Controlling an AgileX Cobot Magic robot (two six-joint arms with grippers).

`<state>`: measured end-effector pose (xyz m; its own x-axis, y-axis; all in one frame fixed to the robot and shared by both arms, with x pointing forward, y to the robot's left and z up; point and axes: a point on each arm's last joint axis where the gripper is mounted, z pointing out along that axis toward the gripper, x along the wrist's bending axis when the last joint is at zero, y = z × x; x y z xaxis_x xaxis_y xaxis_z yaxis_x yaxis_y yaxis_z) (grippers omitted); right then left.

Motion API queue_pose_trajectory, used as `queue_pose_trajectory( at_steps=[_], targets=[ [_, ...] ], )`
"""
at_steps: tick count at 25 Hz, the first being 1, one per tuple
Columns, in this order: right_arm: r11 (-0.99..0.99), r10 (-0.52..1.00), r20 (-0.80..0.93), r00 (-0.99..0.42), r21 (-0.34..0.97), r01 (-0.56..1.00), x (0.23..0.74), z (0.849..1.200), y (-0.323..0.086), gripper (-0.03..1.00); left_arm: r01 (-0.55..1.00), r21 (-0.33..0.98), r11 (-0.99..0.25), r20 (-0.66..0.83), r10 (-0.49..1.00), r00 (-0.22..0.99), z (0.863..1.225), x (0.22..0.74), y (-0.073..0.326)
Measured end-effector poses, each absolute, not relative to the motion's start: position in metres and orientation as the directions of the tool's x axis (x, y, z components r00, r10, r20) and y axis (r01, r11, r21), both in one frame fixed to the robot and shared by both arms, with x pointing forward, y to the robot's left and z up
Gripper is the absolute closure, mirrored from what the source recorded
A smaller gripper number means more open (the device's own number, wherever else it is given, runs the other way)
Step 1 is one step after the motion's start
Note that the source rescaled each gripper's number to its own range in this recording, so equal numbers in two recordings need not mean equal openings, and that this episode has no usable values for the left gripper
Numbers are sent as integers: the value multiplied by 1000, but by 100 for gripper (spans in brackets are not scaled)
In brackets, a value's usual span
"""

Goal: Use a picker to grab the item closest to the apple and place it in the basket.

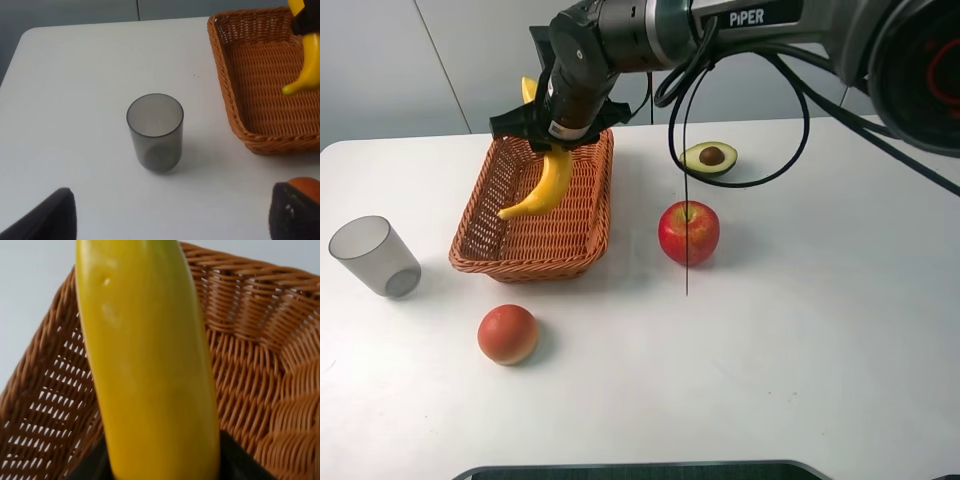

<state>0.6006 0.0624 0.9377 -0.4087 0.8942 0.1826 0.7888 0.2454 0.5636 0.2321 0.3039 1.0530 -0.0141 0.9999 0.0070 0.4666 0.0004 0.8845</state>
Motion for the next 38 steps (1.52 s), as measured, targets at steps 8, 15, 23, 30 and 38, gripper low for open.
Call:
queue_pose_trajectory(
  at_steps=[8,15,23,30,38],
  targets=[
    [247,897,180,-404,554,795,601,928,63,66,467,884,0,7,1000,-14,1053,232,304],
    [244,897,183,-402,555,796,602,928,63,-3,467,884,0,7,1000,-14,1053,232,304],
    [246,903,177,-392,536,808,599,936,60,-3,467,884,0,7,1000,-14,1053,232,304],
    [259,914,151,-376,496,829,583,981,43,-3,467,884,0,7,1000,-14,1053,232,304],
    [217,951,122,-285,396,892,563,992,-25,-3,467,884,-2,9,1000,-13,1053,232,304]
  ],
)
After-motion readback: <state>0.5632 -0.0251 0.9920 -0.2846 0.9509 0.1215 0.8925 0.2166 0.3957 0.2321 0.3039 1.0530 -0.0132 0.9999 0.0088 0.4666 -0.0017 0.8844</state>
